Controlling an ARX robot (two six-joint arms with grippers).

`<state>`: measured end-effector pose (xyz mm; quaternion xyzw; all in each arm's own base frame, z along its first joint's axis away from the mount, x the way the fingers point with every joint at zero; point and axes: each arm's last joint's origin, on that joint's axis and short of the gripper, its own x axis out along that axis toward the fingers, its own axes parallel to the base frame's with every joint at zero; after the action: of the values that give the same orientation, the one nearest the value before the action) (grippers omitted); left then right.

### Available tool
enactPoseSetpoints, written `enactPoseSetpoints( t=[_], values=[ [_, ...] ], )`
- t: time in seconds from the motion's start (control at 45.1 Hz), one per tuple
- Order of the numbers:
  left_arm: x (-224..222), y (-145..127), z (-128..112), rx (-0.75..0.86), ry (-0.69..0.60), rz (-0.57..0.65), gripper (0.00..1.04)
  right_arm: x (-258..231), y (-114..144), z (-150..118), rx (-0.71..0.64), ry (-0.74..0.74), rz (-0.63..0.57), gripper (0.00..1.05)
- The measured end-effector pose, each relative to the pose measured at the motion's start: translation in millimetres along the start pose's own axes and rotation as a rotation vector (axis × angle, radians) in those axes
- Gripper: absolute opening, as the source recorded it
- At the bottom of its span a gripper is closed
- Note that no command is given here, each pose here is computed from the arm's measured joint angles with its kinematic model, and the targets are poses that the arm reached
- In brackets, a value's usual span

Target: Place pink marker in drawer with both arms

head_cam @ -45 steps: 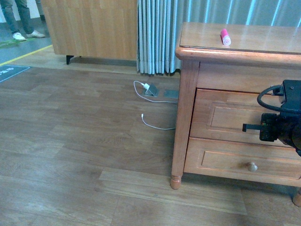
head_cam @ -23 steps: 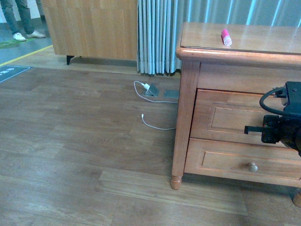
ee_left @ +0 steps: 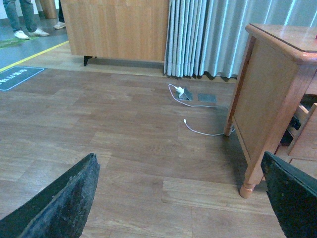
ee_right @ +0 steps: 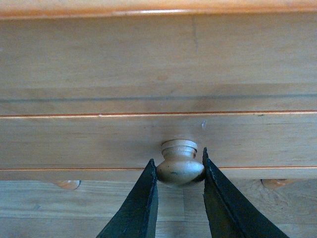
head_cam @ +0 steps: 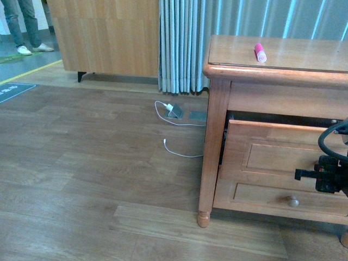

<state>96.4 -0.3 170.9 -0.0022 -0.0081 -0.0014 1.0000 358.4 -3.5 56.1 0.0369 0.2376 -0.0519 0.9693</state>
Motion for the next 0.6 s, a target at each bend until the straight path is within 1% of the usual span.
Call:
enactPoseSetpoints(
  t=[0.222, 0.598],
  values=[
    [0.0, 0.0, 0.0, 0.0, 0.0, 0.0, 0.99, -23.9, -2.8, -9.3, 0.022, 0.022, 0.02, 0.21],
    [0.0, 0.0, 0.0, 0.0, 0.0, 0.0, 0.99, -83.9, -10.3, -29.4, 0.051, 0.082, 0.066, 0.21]
  ],
)
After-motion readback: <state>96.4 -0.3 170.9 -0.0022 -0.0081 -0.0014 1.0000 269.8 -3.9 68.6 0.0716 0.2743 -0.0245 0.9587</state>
